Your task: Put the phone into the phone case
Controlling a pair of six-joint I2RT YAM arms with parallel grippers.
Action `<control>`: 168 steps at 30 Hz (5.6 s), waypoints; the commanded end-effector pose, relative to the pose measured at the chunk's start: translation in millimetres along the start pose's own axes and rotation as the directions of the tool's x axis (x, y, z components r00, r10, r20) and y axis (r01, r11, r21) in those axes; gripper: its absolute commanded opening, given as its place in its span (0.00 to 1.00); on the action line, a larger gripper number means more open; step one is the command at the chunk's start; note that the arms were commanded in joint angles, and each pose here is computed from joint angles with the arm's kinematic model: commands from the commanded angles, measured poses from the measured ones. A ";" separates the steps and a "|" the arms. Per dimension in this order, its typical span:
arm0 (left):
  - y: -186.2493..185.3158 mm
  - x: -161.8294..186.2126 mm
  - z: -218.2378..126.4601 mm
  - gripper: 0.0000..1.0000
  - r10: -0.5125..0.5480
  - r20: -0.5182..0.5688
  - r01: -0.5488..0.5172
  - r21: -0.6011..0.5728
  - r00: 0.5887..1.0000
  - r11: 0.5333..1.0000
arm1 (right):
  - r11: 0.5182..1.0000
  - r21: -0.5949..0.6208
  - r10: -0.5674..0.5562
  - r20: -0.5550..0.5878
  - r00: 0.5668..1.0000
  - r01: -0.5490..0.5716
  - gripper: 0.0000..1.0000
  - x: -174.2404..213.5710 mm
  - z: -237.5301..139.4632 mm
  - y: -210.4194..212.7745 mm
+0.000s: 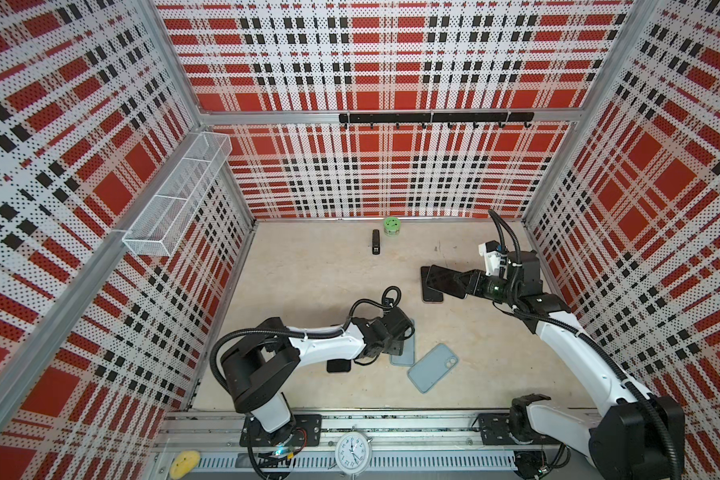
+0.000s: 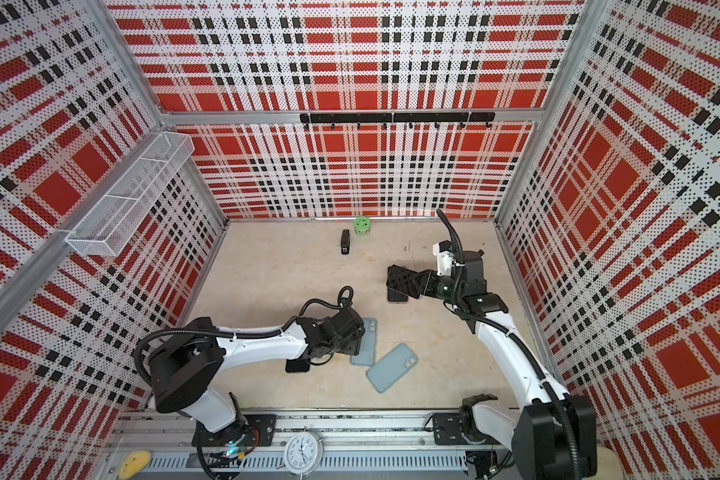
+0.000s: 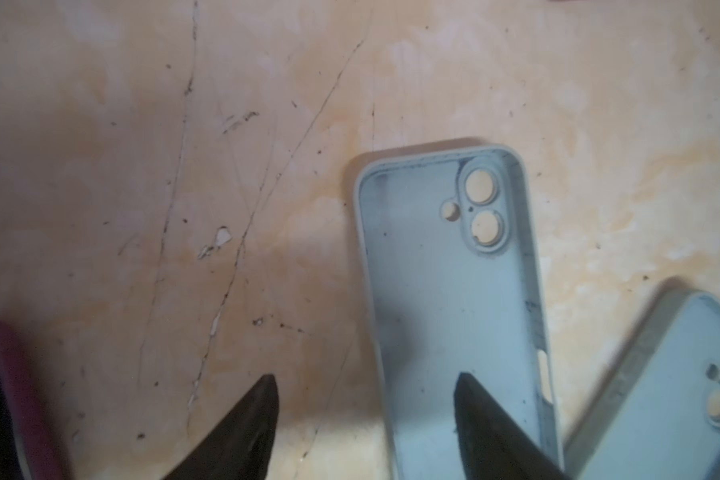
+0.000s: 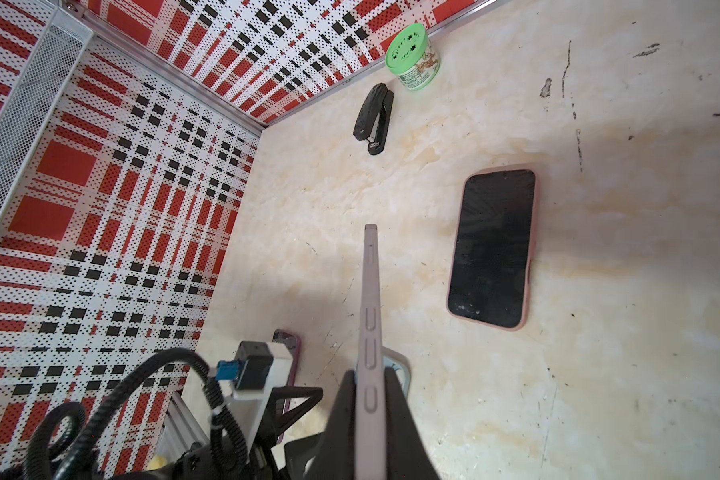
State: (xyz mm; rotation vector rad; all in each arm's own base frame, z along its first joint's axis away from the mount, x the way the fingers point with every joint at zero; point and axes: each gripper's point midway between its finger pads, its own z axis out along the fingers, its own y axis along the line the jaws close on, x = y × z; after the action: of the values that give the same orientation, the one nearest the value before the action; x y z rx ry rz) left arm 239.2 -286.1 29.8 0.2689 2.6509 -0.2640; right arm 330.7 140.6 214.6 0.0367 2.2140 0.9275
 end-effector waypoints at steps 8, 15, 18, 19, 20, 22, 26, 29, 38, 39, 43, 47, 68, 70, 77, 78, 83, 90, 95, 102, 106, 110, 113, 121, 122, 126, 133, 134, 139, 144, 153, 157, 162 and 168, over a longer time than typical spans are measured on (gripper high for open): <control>-2.3 -2.3 23.9 0.32 0.046 -0.054 -0.045 0.017 0.998 0.999 | 0.995 -0.062 -0.073 0.074 0.995 0.078 0.00 -15.9 -6.7 16.4; 19.0 -19.5 29.2 0.10 0.066 -0.069 -0.065 0.019 0.995 0.998 | 0.995 -0.072 -0.060 0.076 0.995 0.065 0.00 -14.2 -4.8 14.7; 27.8 -47.2 17.1 0.05 0.099 -0.041 -0.099 0.010 0.994 0.995 | 0.995 -0.074 -0.055 0.074 0.996 0.060 0.00 -13.4 -4.8 14.5; 29.2 -58.5 10.9 0.03 0.121 -0.025 -0.121 0.004 0.992 0.993 | 0.996 -0.073 -0.053 0.074 0.996 0.059 0.00 -12.9 -4.8 14.1; 29.9 -71.1 4.2 0.02 0.151 -0.007 -0.151 0.001 0.989 0.989 | 0.996 -0.070 -0.053 0.077 0.996 0.059 0.00 -13.6 -5.6 13.9; 31.1 -93.2 -7.3 0.02 0.211 0.013 -0.211 0.004 0.977 0.978 | 0.996 -0.068 -0.054 0.082 0.995 0.059 0.00 -14.2 -7.1 14.4; 31.8 -132.1 -33.0 0.05 0.441 0.003 -0.441 0.038 0.897 0.897 | 0.996 -0.059 -0.055 0.095 0.994 0.061 0.00 -15.5 -11.7 15.0; 39.1 -155.3 -53.0 0.05 0.624 0.012 -0.623 -0.024 0.782 0.782 | 0.997 -0.051 -0.050 0.111 0.993 0.056 0.00 -16.7 -14.9 14.3; 22.1 -134.4 -29.7 0.05 0.868 -0.032 -0.865 0.076 0.496 0.497 | 0.996 -0.084 -0.030 0.077 0.997 0.036 0.00 -12.2 -15.2 20.4; 20.7 -128.4 -23.7 0.05 0.874 -0.047 -0.869 0.096 0.483 0.486 | 0.996 -0.083 -0.030 0.074 0.997 0.036 0.00 -11.6 -15.8 20.3; 12.8 -105.8 -4.2 0.04 0.884 -0.070 -0.865 0.180 0.463 0.468 | 0.996 -0.084 -0.021 0.054 0.998 0.026 0.00 -6.2 -15.5 19.2; 3.9 -89.1 11.9 0.04 0.896 -0.088 -0.871 0.212 0.435 0.444 | 0.996 -0.085 0.000 0.027 1.000 0.002 0.00 0.8 -12.0 15.5; 23.6 -177.6 -32.4 0.49 0.686 0.183 -0.689 -0.054 0.705 0.723 | 0.998 0.017 -0.057 -0.024 0.998 0.057 0.00 -8.8 -14.7 9.2; 37.4 -197.2 -63.4 0.63 0.563 0.279 -0.561 -0.092 0.778 0.822 | 0.998 0.007 -0.055 -0.026 0.998 0.056 0.00 -9.6 -12.4 10.1; 72.1 -158.7 -93.7 0.65 0.077 0.191 -0.069 -0.048 0.979 0.996 | 0.999 -0.003 -0.034 -0.015 0.999 0.034 0.00 -16.8 2.1 5.5; 74.4 -144.7 -90.2 0.65 0.019 0.156 -0.012 -0.047 0.988 0.999 | 0.999 -0.007 -0.033 -0.013 0.999 0.032 0.00 -17.7 4.3 5.6; 61.3 -92.9 -63.2 0.65 -0.199 0.033 0.196 0.080 0.979 0.977 | 1.000 -0.024 -0.009 -0.001 1.000 0.009 0.00 -21.2 13.0 4.7; 55.9 -58.9 -26.0 0.63 -0.294 -0.037 0.296 0.050 0.955 0.954 | 0.999 -0.044 -0.016 0.000 1.000 0.015 0.00 -17.8 13.9 8.3; 53.2 -46.0 -5.7 0.60 -0.309 -0.086 0.309 -0.011 0.947 0.951 | 0.999 -0.043 -0.026 0.009 1.000 0.027 0.00 -16.5 10.1 8.8; 60.8 -30.7 9.0 0.43 -0.310 -0.111 0.301 -0.093 0.944 0.949 | 0.998 -0.043 -0.034 0.015 0.999 0.035 0.00 -14.8 8.0 8.9; 60.9 -31.7 11.6 0.29 -0.267 -0.109 0.254 -0.117 0.958 0.960 | 0.998 -0.049 -0.037 0.015 0.999 0.038 0.00 -15.1 8.0 10.1; 61.3 -35.3 12.1 0.12 -0.205 -0.105 0.189 -0.146 0.973 0.971 | 0.998 -0.052 -0.035 0.016 0.999 0.036 0.00 -15.1 7.4 10.9; 61.7 -38.6 12.4 0.05 -0.177 -0.103 0.160 -0.153 0.979 0.975 | 0.998 -0.052 -0.034 0.017 0.999 0.035 0.00 -15.5 6.6 11.4; 66.6 -58.4 6.5 0.02 -0.101 -0.093 0.087 -0.142 0.991 0.986 | 0.999 -0.046 -0.027 0.010 1.000 0.028 0.00 -12.9 4.6 11.0; 67.0 -59.7 6.9 0.03 -0.101 -0.095 0.088 -0.138 0.990 0.987 | 0.999 -0.046 -0.026 0.007 1.000 0.026 0.00 -12.3 4.5 10.8; 68.0 -66.2 2.7 0.11 -0.119 -0.080 0.110 -0.105 0.990 0.988 | 0.998 -0.064 -0.023 -0.004 1.000 0.022 0.00 -9.5 3.3 14.3; 77.0 -92.9 -31.9 0.64 -0.210 0.053 0.207 0.060 0.976 0.976 | 0.984 -0.179 -0.018 -0.116 0.993 -0.003 0.00 11.4 15.8 32.3; 80.4 -95.4 -37.2 0.68 -0.216 0.072 0.210 0.074 0.974 0.975 | 0.981 -0.196 -0.022 -0.140 0.990 -0.006 0.00 16.0 19.4 36.5; 95.2 -108.1 -69.1 0.83 -0.230 0.193 0.205 0.142 0.954 0.968 | 0.968 -0.248 -0.029 -0.259 0.966 -0.038 0.00 39.7 42.7 49.1; 93.9 -108.0 -86.2 0.90 -0.266 0.262 0.201 0.249 0.927 0.947 | 0.964 -0.246 0.015 -0.318 0.948 -0.098 0.00 53.9 65.8 48.7; 62.0 -83.9 -74.1 1.00 -0.305 0.213 0.184 0.449 0.928 0.874 | 0.958 -0.220 0.087 -0.391 0.916 -0.185 0.00 80.1 105.3 49.3; 49.7 -71.6 -64.1 1.00 -0.289 0.166 0.184 0.464 0.943 0.867 | 0.957 -0.208 0.100 -0.422 0.901 -0.203 0.00 90.9 115.9 50.2; 33.6 -60.6 -50.3 1.00 -0.289 0.122 0.193 0.496 0.950 0.846 | 0.953 -0.193 0.125 -0.450 0.884 -0.233 0.00 103.7 125.0 48.0; 18.1 -48.6 -32.1 1.00 -0.307 0.077 0.223 0.523 0.949 0.822 | 0.950 -0.161 0.161 -0.477 0.864 -0.266 0.00 117.0 128.7 38.5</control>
State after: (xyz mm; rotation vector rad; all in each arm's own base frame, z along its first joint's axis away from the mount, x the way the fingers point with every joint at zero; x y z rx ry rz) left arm 271.4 -258.1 76.5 0.0581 2.4409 -0.9808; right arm 307.9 271.9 92.7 -0.0064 2.6335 1.3734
